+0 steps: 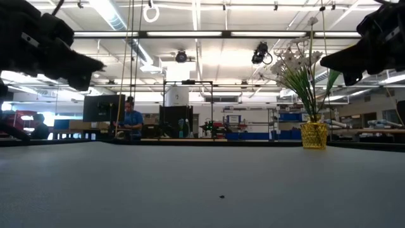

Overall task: Sort flowers into vase by color
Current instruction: Return to Home Position

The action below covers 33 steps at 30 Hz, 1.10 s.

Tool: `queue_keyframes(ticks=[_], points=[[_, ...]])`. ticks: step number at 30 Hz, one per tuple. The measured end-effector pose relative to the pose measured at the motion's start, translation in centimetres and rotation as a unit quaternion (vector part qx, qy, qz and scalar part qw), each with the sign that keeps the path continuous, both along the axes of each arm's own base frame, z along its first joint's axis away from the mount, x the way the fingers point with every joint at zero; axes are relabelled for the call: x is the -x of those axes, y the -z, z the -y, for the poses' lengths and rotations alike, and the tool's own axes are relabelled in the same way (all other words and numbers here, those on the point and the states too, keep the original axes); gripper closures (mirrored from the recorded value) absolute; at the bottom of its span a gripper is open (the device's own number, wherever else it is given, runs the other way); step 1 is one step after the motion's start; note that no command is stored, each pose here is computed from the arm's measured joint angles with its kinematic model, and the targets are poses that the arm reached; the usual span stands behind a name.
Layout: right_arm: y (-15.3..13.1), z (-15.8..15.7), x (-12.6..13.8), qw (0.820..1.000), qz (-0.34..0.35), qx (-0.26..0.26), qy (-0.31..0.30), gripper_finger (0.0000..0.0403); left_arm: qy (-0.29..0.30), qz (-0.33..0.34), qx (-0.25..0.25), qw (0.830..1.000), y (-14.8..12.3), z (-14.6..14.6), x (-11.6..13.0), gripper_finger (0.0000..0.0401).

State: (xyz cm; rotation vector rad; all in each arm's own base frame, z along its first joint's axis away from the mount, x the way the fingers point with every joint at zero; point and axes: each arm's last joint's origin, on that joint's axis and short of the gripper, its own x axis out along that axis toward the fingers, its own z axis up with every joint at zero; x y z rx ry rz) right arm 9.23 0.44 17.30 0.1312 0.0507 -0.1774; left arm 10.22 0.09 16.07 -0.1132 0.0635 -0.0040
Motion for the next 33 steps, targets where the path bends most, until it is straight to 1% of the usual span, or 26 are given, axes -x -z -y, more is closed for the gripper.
queue_keyframes(ticks=[4,8,33], points=[[-0.03,-0.03,-0.11,1.000,0.019,-0.003,-0.003,0.0356,0.001,0.040,0.000,0.999,-0.65,0.02,0.48,0.0381],[0.21,-0.06,-0.39,0.998,0.063,-0.010,-0.003,0.0355,0.001,0.057,-0.001,0.998,-0.96,0.03,0.50,0.0381],[0.03,-0.03,-0.38,0.997,0.072,-0.012,-0.002,0.0357,0.000,0.060,0.000,0.998,-1.01,0.03,0.51,0.0381]])
